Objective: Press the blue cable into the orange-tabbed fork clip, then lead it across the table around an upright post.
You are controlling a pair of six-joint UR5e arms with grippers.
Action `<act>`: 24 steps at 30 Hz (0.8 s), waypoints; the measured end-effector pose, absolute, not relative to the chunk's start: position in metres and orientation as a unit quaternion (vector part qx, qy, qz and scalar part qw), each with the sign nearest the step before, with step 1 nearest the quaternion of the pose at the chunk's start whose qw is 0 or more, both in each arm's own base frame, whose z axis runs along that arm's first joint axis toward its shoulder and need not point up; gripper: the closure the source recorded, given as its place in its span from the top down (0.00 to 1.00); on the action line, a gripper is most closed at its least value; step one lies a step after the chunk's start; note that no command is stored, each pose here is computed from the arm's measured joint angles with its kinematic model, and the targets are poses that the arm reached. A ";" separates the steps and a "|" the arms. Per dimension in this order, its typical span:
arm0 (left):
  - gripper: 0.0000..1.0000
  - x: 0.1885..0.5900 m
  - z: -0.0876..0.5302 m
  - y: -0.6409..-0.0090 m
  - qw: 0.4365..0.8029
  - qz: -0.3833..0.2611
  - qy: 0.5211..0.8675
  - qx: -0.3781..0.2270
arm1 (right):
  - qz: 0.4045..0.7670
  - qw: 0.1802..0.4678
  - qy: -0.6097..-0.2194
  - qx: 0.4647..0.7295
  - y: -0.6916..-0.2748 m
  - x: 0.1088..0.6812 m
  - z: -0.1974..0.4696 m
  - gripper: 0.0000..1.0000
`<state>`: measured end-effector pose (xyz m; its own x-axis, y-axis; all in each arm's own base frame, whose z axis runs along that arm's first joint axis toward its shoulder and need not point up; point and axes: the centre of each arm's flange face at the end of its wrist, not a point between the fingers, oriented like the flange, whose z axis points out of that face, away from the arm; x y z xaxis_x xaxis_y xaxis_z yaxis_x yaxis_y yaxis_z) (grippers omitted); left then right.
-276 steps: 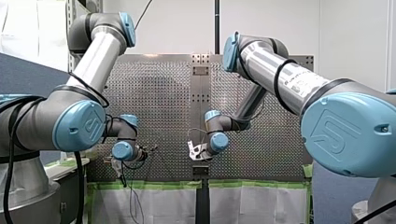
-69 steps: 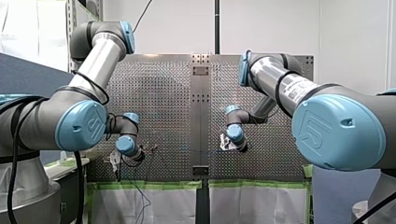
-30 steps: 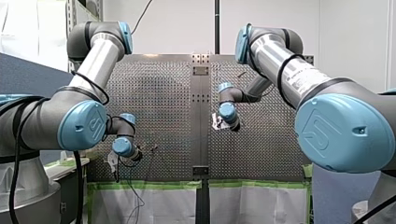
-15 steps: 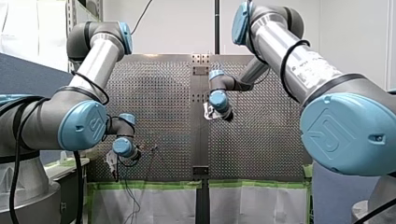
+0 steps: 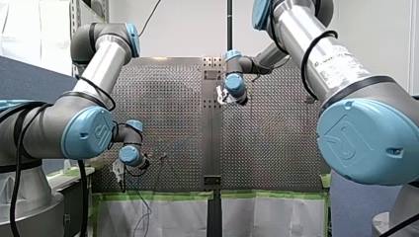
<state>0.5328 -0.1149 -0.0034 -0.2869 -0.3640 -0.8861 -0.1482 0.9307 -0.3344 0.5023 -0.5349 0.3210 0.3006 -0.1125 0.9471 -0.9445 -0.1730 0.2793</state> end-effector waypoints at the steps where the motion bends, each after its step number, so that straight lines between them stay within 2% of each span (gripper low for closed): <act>1: 0.82 0.533 -0.003 -0.115 0.575 -0.094 0.797 -0.161 | 0.426 0.495 -0.409 0.638 -0.534 0.503 0.329 0.00; 9: 0.82 0.533 -0.003 -0.114 0.575 -0.093 0.796 -0.162 | 0.441 0.509 -0.382 0.633 -0.521 0.501 0.380 0.00; 24: 0.82 0.533 -0.003 -0.115 0.577 -0.094 0.795 -0.161 | 0.490 0.521 -0.379 0.587 -0.509 0.467 0.489 0.00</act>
